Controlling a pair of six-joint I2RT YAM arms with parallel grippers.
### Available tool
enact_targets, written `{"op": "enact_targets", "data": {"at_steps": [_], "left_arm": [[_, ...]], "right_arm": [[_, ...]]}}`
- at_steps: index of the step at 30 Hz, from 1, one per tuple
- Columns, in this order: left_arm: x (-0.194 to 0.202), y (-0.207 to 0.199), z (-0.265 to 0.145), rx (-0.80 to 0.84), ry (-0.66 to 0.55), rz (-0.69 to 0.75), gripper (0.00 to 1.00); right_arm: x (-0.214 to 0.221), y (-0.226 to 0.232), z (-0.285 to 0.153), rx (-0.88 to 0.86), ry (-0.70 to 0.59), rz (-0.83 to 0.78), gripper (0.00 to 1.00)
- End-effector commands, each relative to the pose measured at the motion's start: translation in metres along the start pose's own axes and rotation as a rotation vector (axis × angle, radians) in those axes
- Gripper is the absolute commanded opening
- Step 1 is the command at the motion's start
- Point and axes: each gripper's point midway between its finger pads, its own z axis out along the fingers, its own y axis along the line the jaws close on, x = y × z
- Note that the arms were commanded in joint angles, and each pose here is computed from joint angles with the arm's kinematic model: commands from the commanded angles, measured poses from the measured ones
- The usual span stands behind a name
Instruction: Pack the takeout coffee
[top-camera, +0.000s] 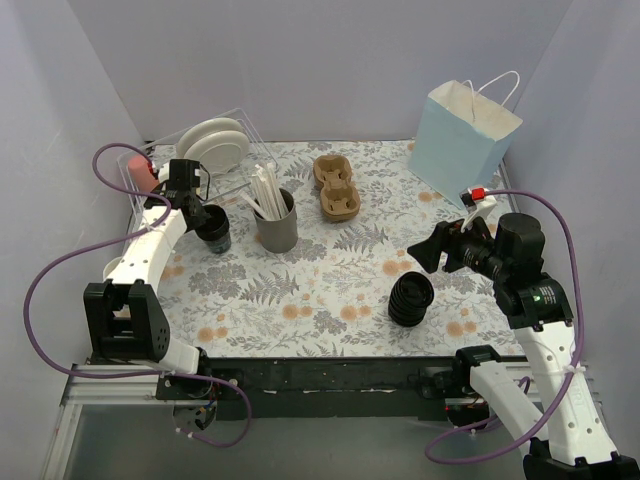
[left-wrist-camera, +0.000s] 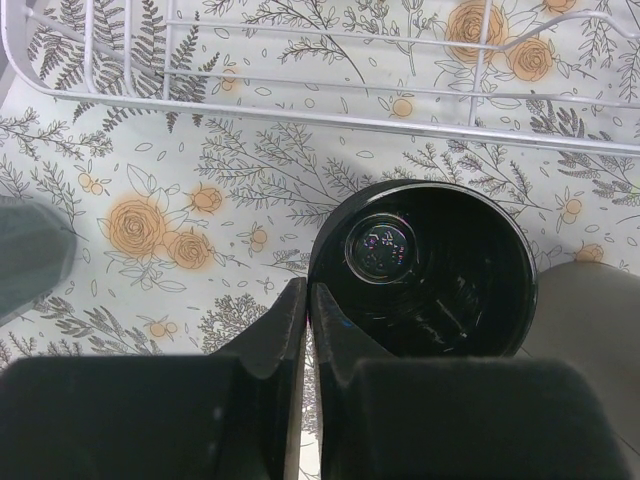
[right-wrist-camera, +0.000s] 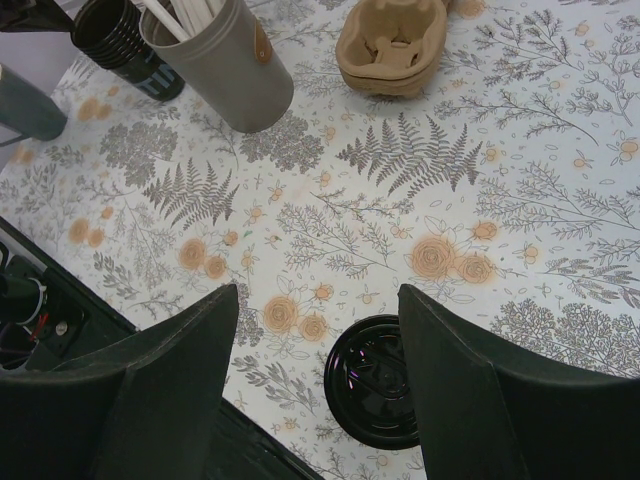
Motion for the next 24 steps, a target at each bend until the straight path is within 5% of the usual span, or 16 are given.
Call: {"op": "enact_targets", "data": {"at_steps": [1, 24], "left_arm": [[-0.007, 0.000, -0.005, 0.013, -0.022, -0.006, 0.00], [-0.036, -0.001, -0.029, 0.044, -0.120, -0.056, 0.00]], "right_arm": [[-0.017, 0.006, -0.006, -0.011, -0.050, -0.042, 0.73], [-0.015, 0.007, -0.006, -0.014, -0.049, -0.038, 0.73]]}}
